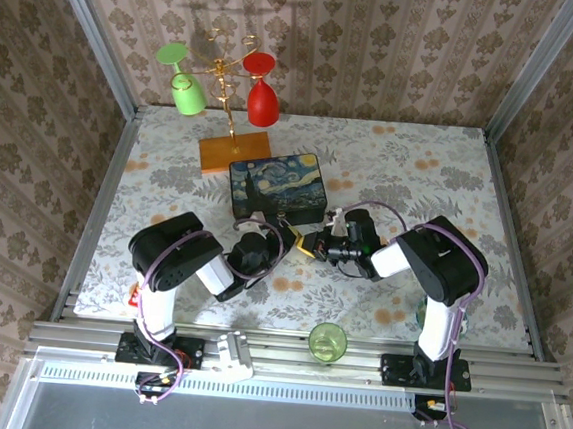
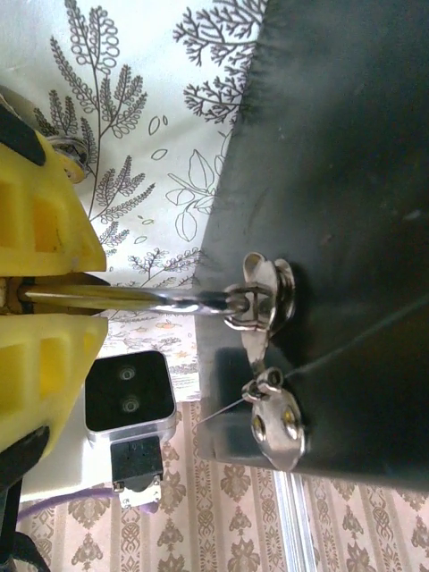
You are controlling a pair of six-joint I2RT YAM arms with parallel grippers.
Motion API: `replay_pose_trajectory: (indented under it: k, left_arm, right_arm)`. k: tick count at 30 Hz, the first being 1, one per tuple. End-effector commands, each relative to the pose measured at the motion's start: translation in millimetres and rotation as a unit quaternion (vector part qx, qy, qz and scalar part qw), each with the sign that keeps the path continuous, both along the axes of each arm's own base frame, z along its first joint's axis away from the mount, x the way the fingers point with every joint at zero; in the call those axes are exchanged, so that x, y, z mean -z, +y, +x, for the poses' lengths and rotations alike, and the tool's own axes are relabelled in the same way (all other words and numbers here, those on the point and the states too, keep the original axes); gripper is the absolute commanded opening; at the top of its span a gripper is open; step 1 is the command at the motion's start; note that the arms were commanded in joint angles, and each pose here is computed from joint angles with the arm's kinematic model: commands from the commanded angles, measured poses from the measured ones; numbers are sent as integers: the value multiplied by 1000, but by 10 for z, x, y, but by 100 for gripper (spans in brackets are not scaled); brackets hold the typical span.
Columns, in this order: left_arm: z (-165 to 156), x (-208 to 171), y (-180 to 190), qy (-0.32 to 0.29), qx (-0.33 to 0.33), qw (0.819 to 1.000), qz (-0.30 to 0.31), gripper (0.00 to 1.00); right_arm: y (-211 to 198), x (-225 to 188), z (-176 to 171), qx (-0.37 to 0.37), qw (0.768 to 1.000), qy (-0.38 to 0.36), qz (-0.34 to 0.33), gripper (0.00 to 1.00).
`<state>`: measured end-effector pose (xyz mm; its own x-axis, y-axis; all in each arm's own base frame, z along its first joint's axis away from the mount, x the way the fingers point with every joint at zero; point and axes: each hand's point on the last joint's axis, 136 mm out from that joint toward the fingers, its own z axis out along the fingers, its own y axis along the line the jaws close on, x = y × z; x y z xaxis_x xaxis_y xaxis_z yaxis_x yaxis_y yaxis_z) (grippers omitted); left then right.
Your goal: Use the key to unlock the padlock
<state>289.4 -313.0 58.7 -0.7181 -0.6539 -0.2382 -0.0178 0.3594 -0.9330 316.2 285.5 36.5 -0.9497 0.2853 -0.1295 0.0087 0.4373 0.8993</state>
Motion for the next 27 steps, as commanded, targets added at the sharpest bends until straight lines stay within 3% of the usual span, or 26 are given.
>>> replay_pose_trajectory:
  k: [1,4,7,12,17,25,27]
  left_arm:
    - [-219,-76,-174,-20,74,997,3,0]
    - [-120,-62,-108,-23,71,997,20,0]
    - [-32,96,-56,0,74,997,12,0]
    - [56,258,32,10,62,998,28,9]
    - [177,201,110,4,48,998,35,17]
    - [295,267,197,8,38,998,56,51]
    - [289,278,250,8,30,998,58,52]
  right_arm:
    - [-214,30,28,32,996,-29,-74,10]
    - [-344,-12,-122,6,985,-69,-158,22]
    - [-413,-120,-108,-22,971,-100,-218,27]
    - [-341,-269,80,-32,968,-114,-223,28]
    - [-196,-284,174,-25,977,-109,-184,28]
    - [-146,-160,242,-47,972,-116,-198,30]
    - [-129,-157,233,-56,971,-118,-200,31]
